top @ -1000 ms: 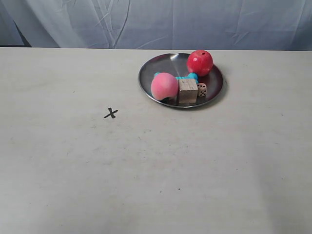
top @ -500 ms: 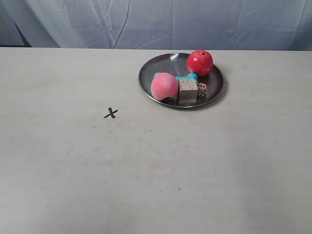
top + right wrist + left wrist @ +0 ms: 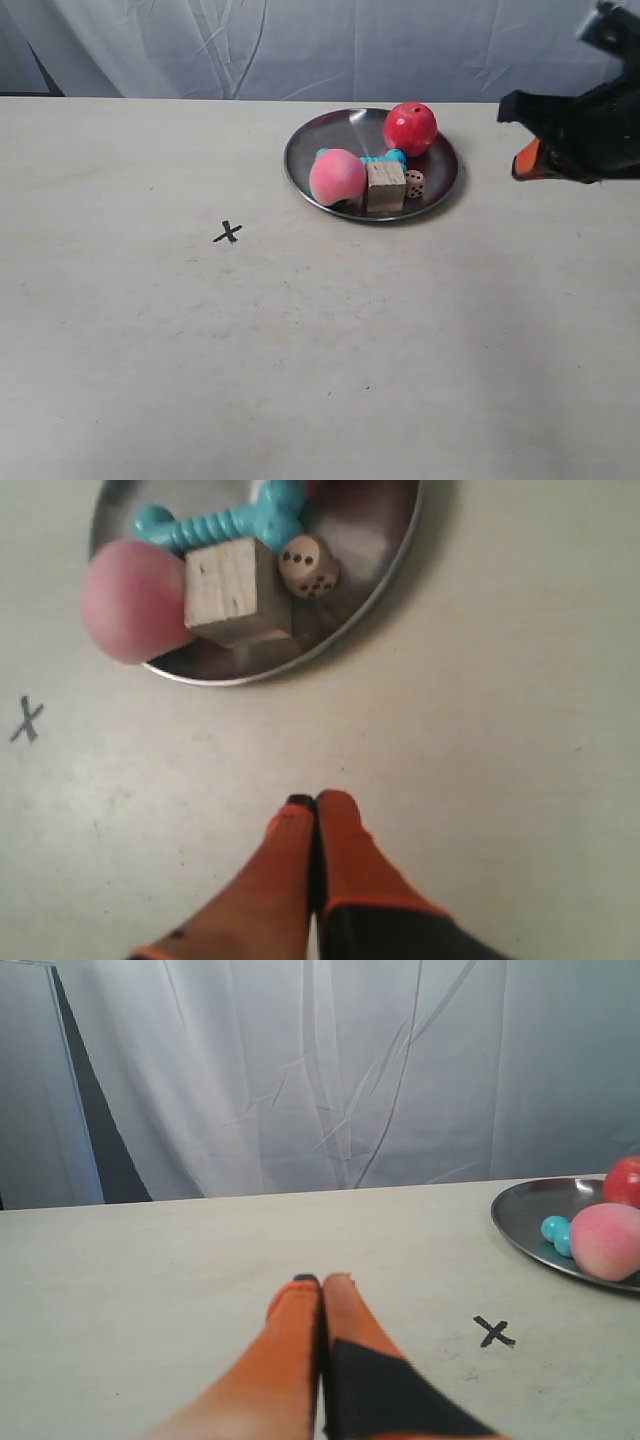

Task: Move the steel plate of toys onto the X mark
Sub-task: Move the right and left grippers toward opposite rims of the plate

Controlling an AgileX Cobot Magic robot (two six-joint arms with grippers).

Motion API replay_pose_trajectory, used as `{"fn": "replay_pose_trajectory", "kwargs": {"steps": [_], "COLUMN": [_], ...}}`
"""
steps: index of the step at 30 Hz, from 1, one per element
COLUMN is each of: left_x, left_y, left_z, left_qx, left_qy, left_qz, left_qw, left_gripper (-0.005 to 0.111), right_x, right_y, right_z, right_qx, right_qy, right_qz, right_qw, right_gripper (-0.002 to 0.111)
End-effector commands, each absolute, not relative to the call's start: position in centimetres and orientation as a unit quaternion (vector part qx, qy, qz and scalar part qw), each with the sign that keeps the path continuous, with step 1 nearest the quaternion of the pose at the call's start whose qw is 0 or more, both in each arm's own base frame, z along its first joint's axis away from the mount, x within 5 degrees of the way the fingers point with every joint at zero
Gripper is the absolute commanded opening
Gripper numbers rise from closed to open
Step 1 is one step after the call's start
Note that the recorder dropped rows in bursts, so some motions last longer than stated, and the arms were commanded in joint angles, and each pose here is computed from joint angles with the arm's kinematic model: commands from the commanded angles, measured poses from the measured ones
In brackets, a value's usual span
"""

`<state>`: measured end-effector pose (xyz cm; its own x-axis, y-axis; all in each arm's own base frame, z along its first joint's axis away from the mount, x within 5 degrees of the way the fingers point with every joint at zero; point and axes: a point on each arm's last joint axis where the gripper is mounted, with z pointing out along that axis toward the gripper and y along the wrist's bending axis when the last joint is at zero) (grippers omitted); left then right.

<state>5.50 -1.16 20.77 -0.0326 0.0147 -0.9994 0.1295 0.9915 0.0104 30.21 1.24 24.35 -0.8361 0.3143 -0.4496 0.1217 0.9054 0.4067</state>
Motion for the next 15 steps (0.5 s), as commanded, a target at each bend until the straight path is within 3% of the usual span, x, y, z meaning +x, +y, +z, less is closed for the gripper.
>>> {"fn": "replay_pose_trajectory", "kwargs": {"steps": [1,4,6,7,8,10,15], "left_x": [5.5,4.8,3.4,2.5,2.0,1.9,4.2], "left_y": [-0.5,1.8,3.2,3.9,4.1,3.6,1.3], "left_z": [21.4,24.1,26.2,27.4,28.2,30.7,38.1], "left_qx": [0.032,-0.080,-0.218,-0.294,-0.313,-0.281,-0.102], "left_qy": [0.690,0.568,0.434,0.339,0.308,0.326,0.399], "left_qz": [-0.012,0.056,-0.037,-0.139,-0.164,-0.160,-0.060], "left_qw": [0.723,0.817,0.874,0.883,0.883,0.888,0.909], "left_gripper": [0.000,0.000,0.000,0.000,0.000,0.000,0.000], "right_x": [35.1,38.9,39.9,40.0,40.0,40.2,40.0], "right_y": [1.2,2.3,2.9,3.0,3.0,2.9,2.8], "right_z": [20.7,19.0,18.2,18.1,18.1,18.8,20.7], "right_qx": [0.119,0.134,0.110,0.096,0.095,0.102,0.100], "right_qy": [0.953,0.939,0.934,0.935,0.935,0.933,0.929], "right_qz": [0.200,0.276,0.314,0.319,0.318,0.311,0.311], "right_qw": [0.192,0.159,0.131,0.123,0.124,0.147,0.176], "right_gripper": [0.000,0.000,0.000,0.000,0.000,0.000,0.000]}}
